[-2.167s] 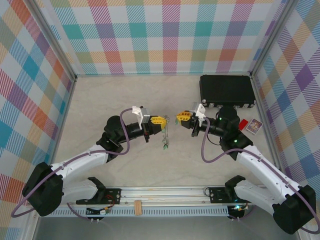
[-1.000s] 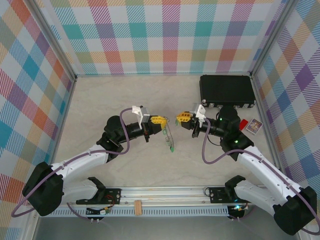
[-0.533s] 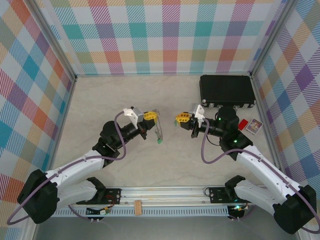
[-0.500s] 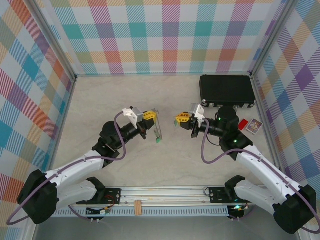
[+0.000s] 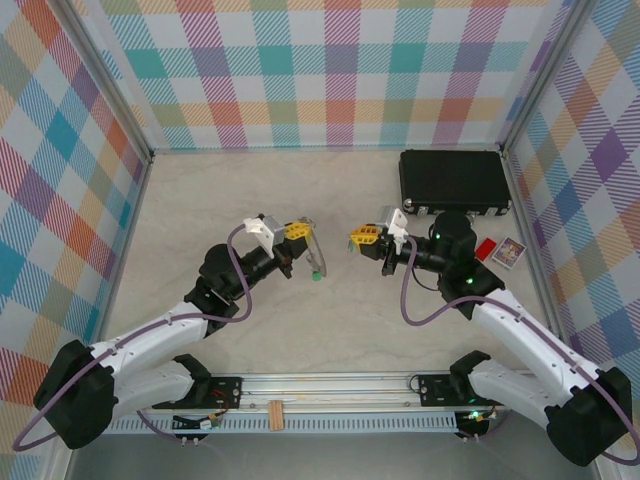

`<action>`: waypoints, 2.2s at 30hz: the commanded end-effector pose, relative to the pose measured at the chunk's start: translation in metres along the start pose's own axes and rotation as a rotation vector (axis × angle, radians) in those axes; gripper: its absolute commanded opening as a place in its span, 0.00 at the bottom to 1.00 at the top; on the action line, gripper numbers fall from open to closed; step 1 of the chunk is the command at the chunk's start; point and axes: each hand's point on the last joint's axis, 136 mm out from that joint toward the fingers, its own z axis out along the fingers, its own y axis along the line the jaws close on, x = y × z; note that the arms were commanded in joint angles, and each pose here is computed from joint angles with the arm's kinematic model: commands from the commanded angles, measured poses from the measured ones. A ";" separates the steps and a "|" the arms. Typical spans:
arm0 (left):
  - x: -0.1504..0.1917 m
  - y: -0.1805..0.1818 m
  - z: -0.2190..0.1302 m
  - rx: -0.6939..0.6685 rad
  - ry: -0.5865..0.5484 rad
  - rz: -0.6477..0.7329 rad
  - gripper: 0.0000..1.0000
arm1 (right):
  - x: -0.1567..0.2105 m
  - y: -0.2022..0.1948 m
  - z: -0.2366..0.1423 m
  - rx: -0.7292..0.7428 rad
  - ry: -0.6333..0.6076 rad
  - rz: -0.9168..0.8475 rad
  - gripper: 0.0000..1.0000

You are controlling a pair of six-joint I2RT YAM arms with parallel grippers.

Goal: Put the keys on the keyring

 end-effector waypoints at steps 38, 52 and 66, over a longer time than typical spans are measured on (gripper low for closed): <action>-0.021 -0.042 0.001 0.232 -0.066 -0.040 0.00 | -0.015 0.008 0.030 -0.088 -0.019 -0.062 0.00; -0.022 -0.042 0.002 0.235 -0.066 -0.040 0.00 | -0.013 0.010 0.036 -0.094 -0.016 -0.067 0.00; -0.022 -0.042 0.002 0.231 -0.064 -0.045 0.00 | -0.015 0.011 0.036 -0.091 -0.027 -0.072 0.00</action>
